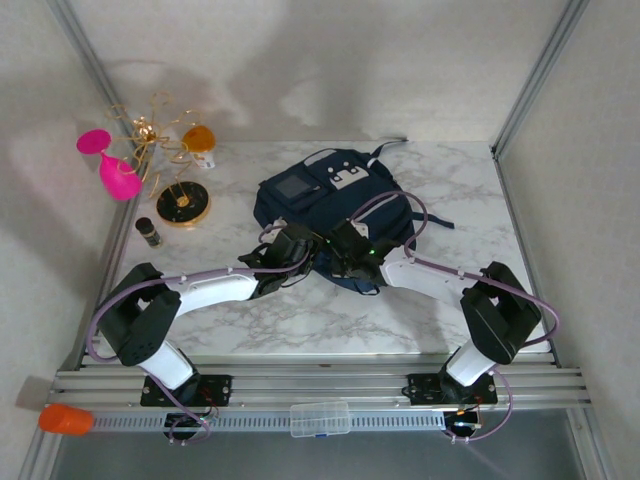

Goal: Pack books, pencil case, and school supplies into a backpack

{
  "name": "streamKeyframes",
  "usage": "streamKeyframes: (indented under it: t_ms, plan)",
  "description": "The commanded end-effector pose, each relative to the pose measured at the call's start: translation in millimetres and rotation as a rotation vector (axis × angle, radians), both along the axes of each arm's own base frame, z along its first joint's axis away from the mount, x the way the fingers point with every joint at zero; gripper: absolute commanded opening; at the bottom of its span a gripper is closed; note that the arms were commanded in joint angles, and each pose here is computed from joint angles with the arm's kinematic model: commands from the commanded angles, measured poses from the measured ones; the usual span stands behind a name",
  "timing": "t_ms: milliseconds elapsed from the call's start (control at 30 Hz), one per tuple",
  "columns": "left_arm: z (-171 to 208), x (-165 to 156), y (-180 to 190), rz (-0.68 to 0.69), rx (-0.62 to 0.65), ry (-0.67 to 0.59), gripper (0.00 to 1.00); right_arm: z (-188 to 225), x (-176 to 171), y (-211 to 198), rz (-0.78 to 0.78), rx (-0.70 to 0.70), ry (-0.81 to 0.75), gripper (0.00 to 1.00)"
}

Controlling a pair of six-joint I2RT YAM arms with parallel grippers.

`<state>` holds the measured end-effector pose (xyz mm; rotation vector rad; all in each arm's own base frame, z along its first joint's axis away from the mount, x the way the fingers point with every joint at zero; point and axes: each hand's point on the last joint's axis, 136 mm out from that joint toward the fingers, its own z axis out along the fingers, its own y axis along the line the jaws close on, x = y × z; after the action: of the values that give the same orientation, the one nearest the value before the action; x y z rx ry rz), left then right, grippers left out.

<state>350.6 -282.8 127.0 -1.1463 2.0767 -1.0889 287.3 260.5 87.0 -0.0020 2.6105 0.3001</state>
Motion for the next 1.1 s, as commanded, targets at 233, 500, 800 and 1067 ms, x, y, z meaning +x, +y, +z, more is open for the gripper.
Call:
streamKeyframes:
  t_ms: [233, 500, 800, 1067]
  plan:
    - [42, 32, 64, 0.082, 0.073, -0.096, 0.00, 38, 3, -78, -0.051, -0.218, -0.069, 0.00]
    - [44, 69, 81, -0.106, 0.111, -0.141, 0.00, 25, -28, -36, 0.278, -0.185, -0.011, 0.00]
    - [46, 88, 82, -0.245, 0.147, -0.188, 0.24, 36, -32, 74, 0.393, 0.031, -0.074, 0.00]
    - [17, 0, 72, -0.174, -0.034, -0.081, 0.55, 30, -19, 70, 0.352, 0.082, -0.076, 0.00]
